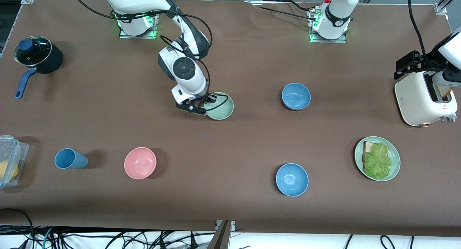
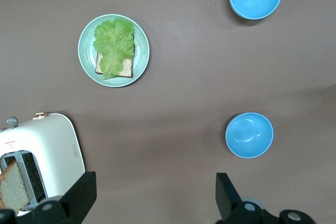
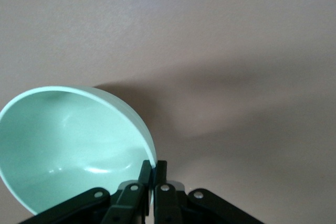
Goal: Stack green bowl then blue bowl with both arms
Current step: 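Slide the green bowl with the right gripper toward the table middle, then release the green bowl and withdraw the right gripper, then reach the left gripper to the light blue bowl and grasp its rim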
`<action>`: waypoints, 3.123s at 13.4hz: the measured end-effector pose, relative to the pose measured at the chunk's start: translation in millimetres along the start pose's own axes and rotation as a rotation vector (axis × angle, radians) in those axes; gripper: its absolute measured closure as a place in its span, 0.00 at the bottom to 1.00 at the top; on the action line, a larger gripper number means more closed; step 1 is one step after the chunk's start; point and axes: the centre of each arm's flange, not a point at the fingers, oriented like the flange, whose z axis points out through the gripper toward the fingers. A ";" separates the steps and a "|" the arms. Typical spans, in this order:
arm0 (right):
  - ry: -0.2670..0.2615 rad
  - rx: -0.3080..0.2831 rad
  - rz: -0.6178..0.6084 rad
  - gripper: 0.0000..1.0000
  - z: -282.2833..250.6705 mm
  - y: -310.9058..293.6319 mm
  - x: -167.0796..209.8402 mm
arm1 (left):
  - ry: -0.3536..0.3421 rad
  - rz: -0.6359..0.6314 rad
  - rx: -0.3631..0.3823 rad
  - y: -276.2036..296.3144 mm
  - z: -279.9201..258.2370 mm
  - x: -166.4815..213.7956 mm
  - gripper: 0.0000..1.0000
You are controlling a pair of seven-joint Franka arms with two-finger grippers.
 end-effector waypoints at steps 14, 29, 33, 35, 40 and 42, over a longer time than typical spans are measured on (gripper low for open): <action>-0.060 -0.099 -0.027 0.17 -43.7 -22.9 25.1 | -0.002 0.000 0.000 -0.1 1.1 0.6 0.00; 0.015 -0.170 -0.242 0.00 -280.8 269.3 203.2 | -0.110 0.013 -0.056 65.6 76.9 14.4 0.00; 0.012 -0.113 -0.188 0.00 -318.9 356.0 211.1 | -0.079 0.030 -0.054 86.5 150.6 19.9 0.00; 0.014 -0.092 -0.193 0.00 -331.1 388.9 208.6 | -0.061 0.033 -0.053 92.0 196.7 16.7 0.00; 0.001 -0.068 -0.224 0.00 -331.3 383.4 191.0 | -0.083 0.070 -0.058 117.0 305.7 0.1 0.00; 0.014 -0.066 -0.255 0.00 -337.2 368.0 185.1 | -0.089 0.088 -0.065 128.6 349.0 -7.7 0.00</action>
